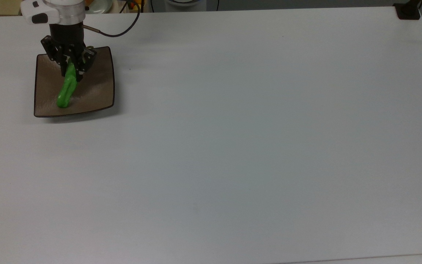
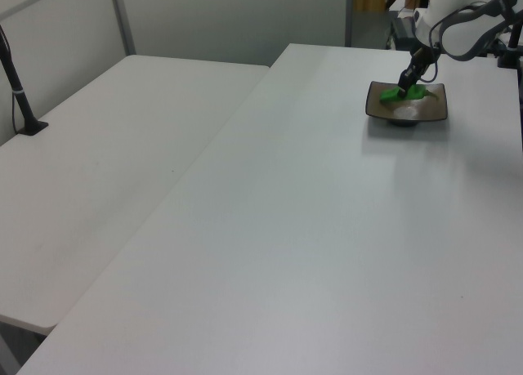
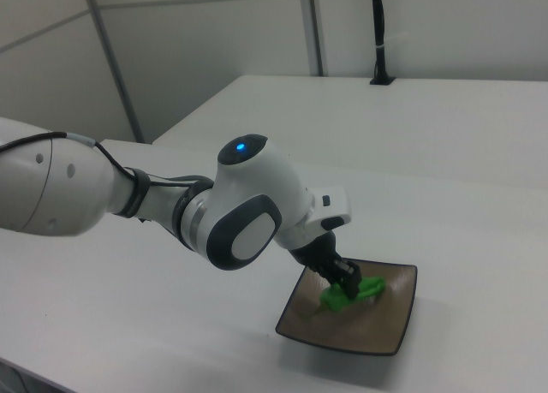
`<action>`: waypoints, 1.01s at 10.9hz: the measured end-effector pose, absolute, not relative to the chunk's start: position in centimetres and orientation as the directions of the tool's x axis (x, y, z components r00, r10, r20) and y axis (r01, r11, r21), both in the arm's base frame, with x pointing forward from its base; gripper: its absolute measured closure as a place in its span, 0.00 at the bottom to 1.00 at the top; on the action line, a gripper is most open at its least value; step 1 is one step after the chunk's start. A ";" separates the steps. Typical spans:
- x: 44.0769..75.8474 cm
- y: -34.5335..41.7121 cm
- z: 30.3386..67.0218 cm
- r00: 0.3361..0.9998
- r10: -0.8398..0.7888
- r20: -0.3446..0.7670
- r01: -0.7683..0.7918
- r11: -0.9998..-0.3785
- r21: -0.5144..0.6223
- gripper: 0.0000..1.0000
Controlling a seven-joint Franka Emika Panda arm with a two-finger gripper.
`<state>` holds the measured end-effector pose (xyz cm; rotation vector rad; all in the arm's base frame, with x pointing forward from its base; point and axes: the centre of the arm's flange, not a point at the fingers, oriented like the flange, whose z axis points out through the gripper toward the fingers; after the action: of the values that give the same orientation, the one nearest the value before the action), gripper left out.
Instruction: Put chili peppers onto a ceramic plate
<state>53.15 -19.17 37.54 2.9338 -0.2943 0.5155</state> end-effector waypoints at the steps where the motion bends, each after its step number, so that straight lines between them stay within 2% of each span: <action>1: 53.1 -19.2 37.3 0.925 -0.158 0.346 -0.210 -0.970 0.119 0.60; 7: 53.0 -19.5 37.2 0.925 -0.163 0.344 -0.215 -0.969 0.120 0.60; 9: 52.9 -19.5 37.0 0.926 -0.164 0.339 -0.215 -0.969 0.119 0.56; 10: 52.9 -19.5 36.7 0.928 -0.165 0.335 -0.215 -0.969 0.119 0.50; 11: 52.9 -19.6 36.5 0.929 -0.165 0.332 -0.215 -0.969 0.119 0.36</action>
<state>52.91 -19.57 36.52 2.9342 -0.2911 0.4847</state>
